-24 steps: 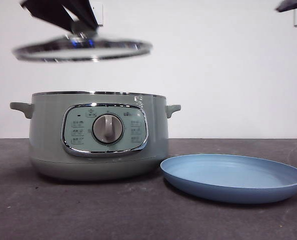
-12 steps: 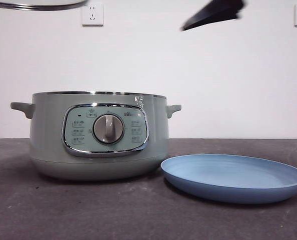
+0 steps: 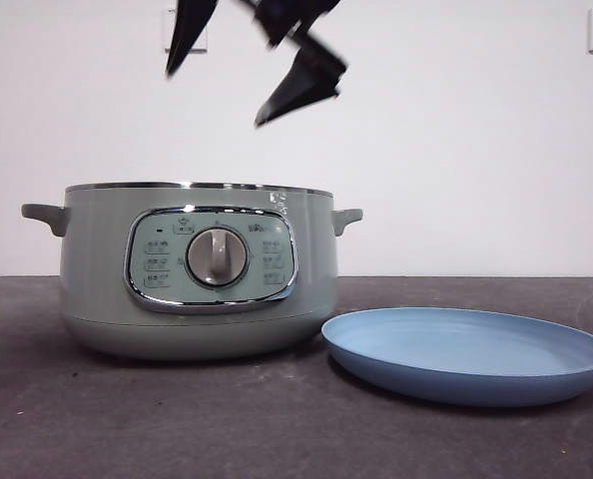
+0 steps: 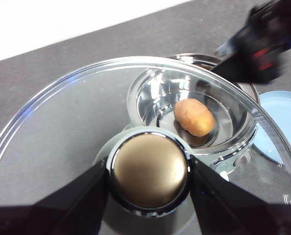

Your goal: Take the potato out from the steamer,put the potato on the plate,close the lid

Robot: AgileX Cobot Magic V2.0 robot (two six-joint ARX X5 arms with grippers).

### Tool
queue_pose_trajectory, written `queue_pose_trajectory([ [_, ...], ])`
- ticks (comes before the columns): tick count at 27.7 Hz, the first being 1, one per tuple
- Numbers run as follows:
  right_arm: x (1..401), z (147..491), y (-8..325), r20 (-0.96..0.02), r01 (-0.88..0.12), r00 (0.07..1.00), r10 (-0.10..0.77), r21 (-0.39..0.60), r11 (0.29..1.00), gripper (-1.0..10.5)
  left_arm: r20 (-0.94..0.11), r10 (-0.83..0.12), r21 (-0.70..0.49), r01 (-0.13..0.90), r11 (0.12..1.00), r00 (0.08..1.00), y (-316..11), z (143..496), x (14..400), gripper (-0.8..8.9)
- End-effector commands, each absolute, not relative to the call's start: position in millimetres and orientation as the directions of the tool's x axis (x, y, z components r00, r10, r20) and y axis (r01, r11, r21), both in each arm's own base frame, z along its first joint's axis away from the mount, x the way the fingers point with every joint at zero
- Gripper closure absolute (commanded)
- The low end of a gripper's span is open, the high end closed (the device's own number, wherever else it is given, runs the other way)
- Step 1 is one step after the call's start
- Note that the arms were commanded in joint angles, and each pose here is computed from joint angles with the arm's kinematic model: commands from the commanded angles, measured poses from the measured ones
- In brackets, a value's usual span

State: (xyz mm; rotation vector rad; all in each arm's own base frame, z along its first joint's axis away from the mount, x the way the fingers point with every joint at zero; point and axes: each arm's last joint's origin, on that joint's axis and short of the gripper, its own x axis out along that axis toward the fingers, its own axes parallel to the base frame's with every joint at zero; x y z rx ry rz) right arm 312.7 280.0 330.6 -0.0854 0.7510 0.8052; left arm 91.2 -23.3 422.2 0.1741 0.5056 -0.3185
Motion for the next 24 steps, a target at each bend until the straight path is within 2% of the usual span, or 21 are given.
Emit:
queue_pose_trajectory([
  [1, 323.0, 309.2, 294.6, -0.677, -0.676, 0.472, 0.565, 0.132, 0.725, 3.2, -0.449, -0.25, 0.086, 0.321, 0.943, 0.858, -20.2, 428.2, 80.6, 8.22],
  [6, 332.5, 278.6, 306.6, -0.725, -0.657, 0.493, 0.481, 0.051, 0.752, 3.2, -0.445, -0.252, 0.079, 0.319, 0.945, 0.859, -17.9, 427.7, 70.6, 8.22],
  [14, 337.6, 245.8, 317.4, -0.78, -0.654, 0.462, 0.422, 0.022, 0.757, 3.2, -0.46, -0.252, 0.077, 0.32, 0.944, 0.852, -17.6, 426.2, 69.3, 8.22],
  [21, 336.0, 228.8, 326.1, -0.804, -0.667, 0.434, 0.406, 0.017, 0.745, 3.2, -0.46, -0.252, 0.077, 0.321, 0.944, 0.851, -17.6, 426.2, 69.2, 8.22],
  [24, 334.5, 223.7, 327.3, -0.819, -0.661, 0.432, 0.378, -0.002, 0.751, 3.6, -0.46, -0.252, 0.077, 0.321, 0.944, 0.851, -17.7, 426.2, 69.2, 8.22],
])
